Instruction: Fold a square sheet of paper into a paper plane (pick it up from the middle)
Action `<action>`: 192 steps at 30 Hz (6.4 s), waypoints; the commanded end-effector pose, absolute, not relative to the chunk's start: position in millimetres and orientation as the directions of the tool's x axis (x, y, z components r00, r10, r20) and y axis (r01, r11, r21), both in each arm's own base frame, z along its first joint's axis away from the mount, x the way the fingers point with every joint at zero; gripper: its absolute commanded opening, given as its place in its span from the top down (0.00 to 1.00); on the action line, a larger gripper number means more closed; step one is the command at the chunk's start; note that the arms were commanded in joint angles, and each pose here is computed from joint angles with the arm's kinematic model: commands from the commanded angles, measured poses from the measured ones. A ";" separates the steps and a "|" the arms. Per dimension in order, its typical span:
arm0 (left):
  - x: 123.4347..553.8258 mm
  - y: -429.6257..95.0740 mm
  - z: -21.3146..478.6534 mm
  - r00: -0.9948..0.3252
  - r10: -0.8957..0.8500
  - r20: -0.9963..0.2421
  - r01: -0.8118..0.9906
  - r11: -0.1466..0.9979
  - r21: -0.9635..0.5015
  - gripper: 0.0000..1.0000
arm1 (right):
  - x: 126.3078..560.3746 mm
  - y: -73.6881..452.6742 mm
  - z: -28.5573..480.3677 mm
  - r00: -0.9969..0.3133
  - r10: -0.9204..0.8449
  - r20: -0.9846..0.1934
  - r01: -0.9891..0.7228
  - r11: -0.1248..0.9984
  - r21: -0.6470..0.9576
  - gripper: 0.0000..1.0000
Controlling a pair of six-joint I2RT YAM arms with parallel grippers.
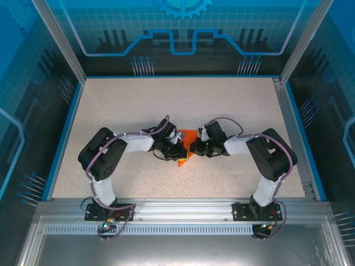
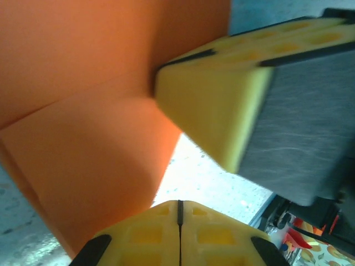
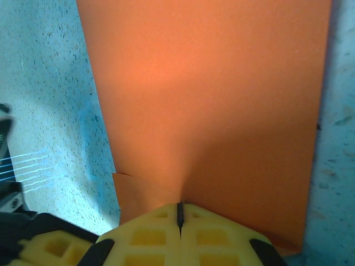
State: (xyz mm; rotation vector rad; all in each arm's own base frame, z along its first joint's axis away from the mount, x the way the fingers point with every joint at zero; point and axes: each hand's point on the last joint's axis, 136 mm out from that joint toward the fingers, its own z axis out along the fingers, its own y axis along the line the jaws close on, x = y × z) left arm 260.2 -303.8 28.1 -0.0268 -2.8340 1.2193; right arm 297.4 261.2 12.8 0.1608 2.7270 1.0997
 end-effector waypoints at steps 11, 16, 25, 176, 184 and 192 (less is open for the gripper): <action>209.8 -265.6 -13.5 -0.982 0.052 0.183 -0.073 0.787 -0.612 0.95 | 287.1 250.2 -2.8 -0.978 0.180 -0.104 0.074 0.769 0.635 1.00; 201.5 -257.0 -12.5 -0.982 0.046 0.184 -0.074 0.802 -0.593 0.94 | 286.9 249.6 -3.6 -0.978 0.179 -0.106 0.073 0.771 0.633 1.00; 195.8 -250.6 0.0 -0.985 0.018 0.170 -0.089 0.794 -0.601 0.94 | 286.8 250.6 -3.7 -0.979 0.174 -0.105 0.070 0.771 0.633 1.00; 260.1 -271.7 67.0 -0.852 0.039 -0.522 0.210 0.939 -0.272 0.44 | 332.4 263.4 58.4 -0.988 0.044 -0.149 -0.096 0.587 0.804 0.62; 264.2 -289.1 72.9 -0.833 0.077 -0.549 0.258 0.930 -0.261 0.43 | 333.1 260.8 60.7 -0.989 0.012 -0.145 -0.113 0.565 0.817 0.62; 261.9 -291.4 58.6 -0.825 0.129 -0.550 0.268 0.946 -0.180 0.42 | 334.7 261.3 68.0 -0.989 0.011 -0.149 -0.118 0.555 0.824 0.63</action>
